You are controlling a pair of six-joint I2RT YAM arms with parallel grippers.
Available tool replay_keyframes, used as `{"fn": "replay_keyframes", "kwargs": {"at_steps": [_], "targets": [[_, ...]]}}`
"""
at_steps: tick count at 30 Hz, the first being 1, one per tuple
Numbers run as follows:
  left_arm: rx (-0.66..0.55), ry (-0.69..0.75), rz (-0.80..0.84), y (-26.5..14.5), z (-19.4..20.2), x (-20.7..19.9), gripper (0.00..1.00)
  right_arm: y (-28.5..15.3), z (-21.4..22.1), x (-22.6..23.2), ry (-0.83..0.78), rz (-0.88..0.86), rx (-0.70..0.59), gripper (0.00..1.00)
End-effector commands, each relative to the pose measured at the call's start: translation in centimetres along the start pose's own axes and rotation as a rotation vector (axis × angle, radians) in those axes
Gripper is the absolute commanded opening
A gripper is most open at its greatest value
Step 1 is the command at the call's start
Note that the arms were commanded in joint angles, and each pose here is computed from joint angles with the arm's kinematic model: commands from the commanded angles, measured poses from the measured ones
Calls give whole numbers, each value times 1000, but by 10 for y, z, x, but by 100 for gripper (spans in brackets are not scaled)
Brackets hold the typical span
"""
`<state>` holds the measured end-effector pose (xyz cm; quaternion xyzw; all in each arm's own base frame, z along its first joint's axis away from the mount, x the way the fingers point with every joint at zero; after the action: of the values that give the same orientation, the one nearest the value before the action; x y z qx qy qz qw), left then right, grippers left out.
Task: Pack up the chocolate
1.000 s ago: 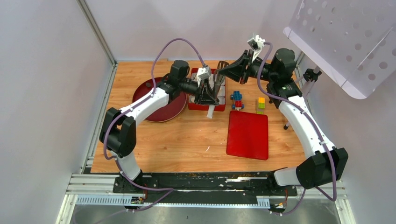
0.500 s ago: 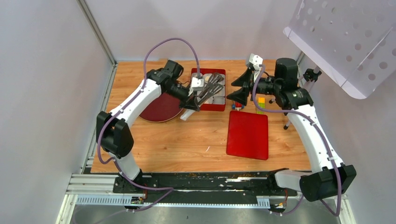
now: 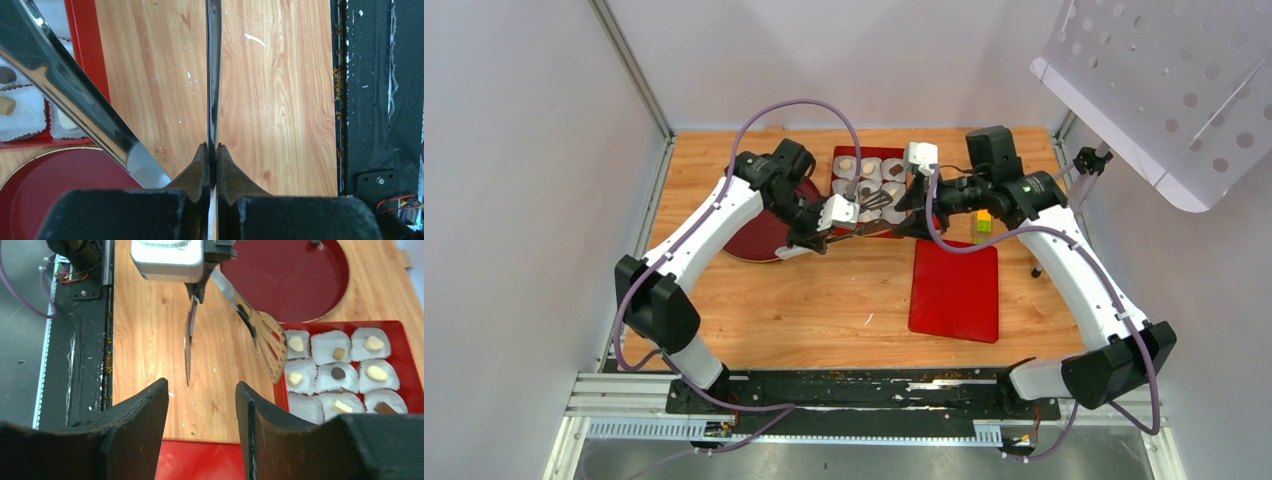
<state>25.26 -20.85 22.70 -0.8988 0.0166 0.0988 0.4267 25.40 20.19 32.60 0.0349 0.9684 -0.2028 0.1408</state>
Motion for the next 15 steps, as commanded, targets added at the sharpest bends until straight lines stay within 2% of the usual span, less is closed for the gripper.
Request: {"fn": "replay_keyframes", "kwargs": {"at_steps": [1, 13, 15], "targets": [[-19, 39, -63, -15, -14, -4, 0, 10, -9, 2, -61, -34, -21, 51], [-38, 44, -100, -20, -30, 2, 0, 36, -6, 1, -32, -88, -71, 39], [-30, 45, -94, -20, -32, 3, 0, 41, -6, -1, -34, -92, -81, 34]]}}
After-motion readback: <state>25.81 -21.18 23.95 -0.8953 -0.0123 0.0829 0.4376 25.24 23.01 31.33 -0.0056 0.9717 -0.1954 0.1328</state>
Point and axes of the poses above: each gripper's point midway between its finger pads, its own y axis out along the fingers, its own x axis along the line the jaws close on, z = x × y, the point moved 4 cm from there along -y, back along the fingers, and after that the axes turned 15 degrees about -y, right-handed, at the moved point
